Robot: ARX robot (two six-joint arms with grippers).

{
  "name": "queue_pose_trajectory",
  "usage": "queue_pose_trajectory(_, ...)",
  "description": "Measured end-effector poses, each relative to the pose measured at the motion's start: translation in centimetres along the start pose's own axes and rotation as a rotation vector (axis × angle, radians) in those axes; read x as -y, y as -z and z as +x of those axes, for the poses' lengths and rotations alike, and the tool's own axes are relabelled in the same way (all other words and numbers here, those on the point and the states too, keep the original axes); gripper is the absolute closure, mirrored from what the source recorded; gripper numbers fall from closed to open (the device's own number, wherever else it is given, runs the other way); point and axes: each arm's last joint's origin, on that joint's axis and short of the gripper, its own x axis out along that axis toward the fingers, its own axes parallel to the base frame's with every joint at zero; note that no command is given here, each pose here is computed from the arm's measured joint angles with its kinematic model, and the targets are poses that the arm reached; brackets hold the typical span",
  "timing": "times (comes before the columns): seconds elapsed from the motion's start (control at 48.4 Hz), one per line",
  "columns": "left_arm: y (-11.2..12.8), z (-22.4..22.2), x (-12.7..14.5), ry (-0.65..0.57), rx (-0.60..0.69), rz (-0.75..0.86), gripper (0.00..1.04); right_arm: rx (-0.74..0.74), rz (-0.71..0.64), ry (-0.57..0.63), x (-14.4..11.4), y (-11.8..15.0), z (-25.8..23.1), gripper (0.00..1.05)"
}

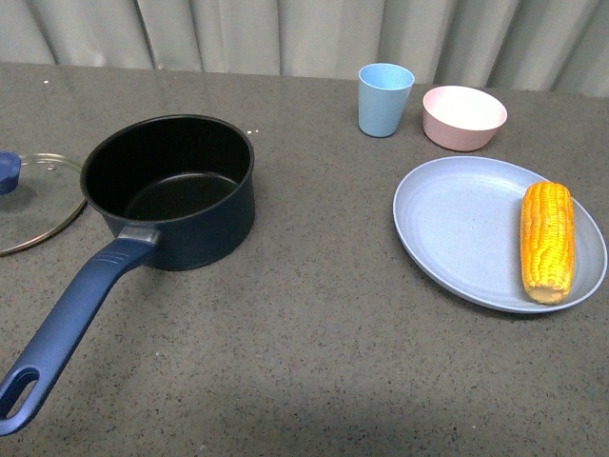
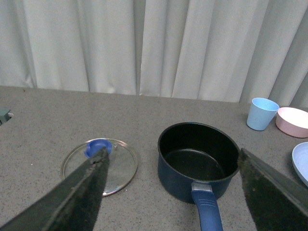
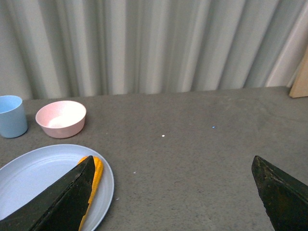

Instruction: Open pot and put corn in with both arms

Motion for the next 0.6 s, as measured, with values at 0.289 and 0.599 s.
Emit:
queue_pose_trajectory(0.289, 0.0, 0.0, 0.0, 0.000, 0.000, 0.003, 0.07, -0.276, 0.057, -0.186, -2.3, -0.3, 8.4, 0.09)
queue_pose_trajectory(0.599, 0.0, 0.0, 0.0, 0.000, 0.000, 0.003, 0.07, -0.561, 0.104, -0.320, -5.4, 1.4, 15.3, 0.09)
